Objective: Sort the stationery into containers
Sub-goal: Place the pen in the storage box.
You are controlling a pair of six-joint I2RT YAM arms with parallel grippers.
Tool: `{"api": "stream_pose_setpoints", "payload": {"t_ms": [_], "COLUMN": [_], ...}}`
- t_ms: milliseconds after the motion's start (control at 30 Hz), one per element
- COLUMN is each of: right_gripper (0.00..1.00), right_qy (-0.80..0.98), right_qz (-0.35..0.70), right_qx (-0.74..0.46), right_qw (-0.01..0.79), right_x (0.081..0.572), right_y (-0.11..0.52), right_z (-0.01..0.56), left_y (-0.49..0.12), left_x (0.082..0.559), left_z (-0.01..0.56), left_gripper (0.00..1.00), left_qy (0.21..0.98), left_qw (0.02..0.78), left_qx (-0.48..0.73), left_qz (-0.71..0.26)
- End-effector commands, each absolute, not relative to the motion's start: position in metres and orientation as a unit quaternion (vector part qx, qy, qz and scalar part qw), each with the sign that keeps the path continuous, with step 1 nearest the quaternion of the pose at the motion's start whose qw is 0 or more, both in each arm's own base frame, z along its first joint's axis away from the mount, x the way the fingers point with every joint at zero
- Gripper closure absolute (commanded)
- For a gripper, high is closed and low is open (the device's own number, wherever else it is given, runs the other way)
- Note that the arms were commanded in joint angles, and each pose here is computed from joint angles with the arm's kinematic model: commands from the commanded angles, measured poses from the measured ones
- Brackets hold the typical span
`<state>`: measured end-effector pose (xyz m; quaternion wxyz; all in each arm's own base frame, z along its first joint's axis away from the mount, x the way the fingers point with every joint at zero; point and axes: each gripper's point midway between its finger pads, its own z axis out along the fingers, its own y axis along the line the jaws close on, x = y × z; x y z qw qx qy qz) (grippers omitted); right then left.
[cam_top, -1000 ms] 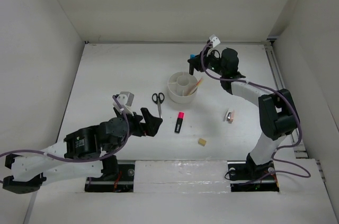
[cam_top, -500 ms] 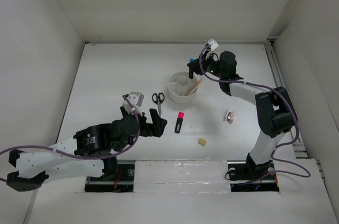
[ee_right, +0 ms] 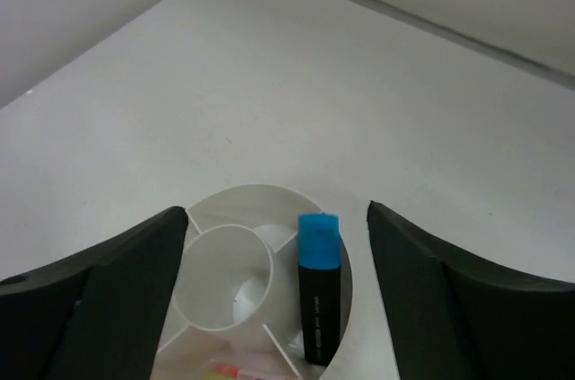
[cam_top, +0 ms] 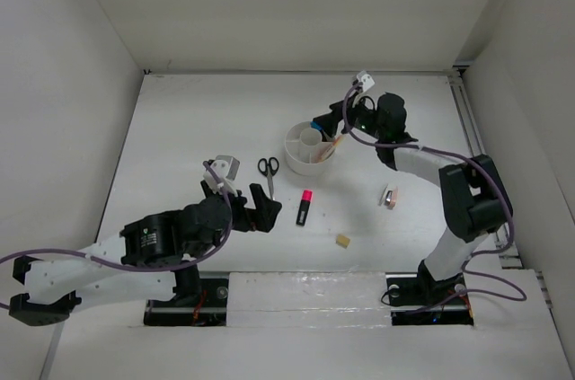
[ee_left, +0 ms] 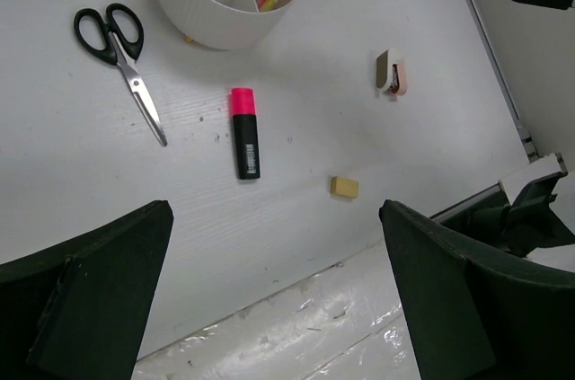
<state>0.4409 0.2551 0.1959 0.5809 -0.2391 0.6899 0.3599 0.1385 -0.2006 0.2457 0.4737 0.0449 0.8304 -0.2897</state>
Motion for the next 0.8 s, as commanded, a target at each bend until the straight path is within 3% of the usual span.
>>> {"api": "stream_pose_setpoints", "payload": {"t_ms": [0, 33, 167, 367, 633, 767], "right_gripper": [0.09, 0.0, 0.0, 0.0, 0.0, 0.0], "right_qy": [0.605, 0.6, 0.596, 0.707, 0.691, 0.687], "right_qz": [0.365, 0.364, 0.326, 0.197, 0.25, 0.261], "right_qx": [-0.253, -0.252, -0.204, -0.074, -0.084, -0.087], "right_qw": [0.661, 0.666, 0.705, 0.675, 0.673, 0.672], "right_x": [0.426, 0.421, 0.404, 0.379, 0.286, 0.265], "right_y": [0.253, 0.254, 0.236, 0.184, 0.16, 0.153], "right_z": [0.282, 0.292, 0.354, 0.357, 0.373, 0.373], "left_y": [-0.209, -0.212, -0.231, -0.269, -0.317, -0.329], "left_x": [0.143, 0.143, 0.149, 0.157, 0.164, 0.176], "left_z": [0.245, 0.241, 0.221, 0.186, 0.12, 0.103], "left_gripper": [0.0, 0.0, 0.0, 0.0, 0.0, 0.0], "left_qy": [0.831, 0.835, 0.851, 0.877, 0.897, 0.903], "left_qw": [0.477, 0.475, 0.462, 0.434, 0.378, 0.368], "left_qx": [0.045, 0.049, 0.066, 0.085, 0.179, 0.183], "left_qz": [-0.283, -0.274, -0.239, -0.188, -0.144, -0.122]}}
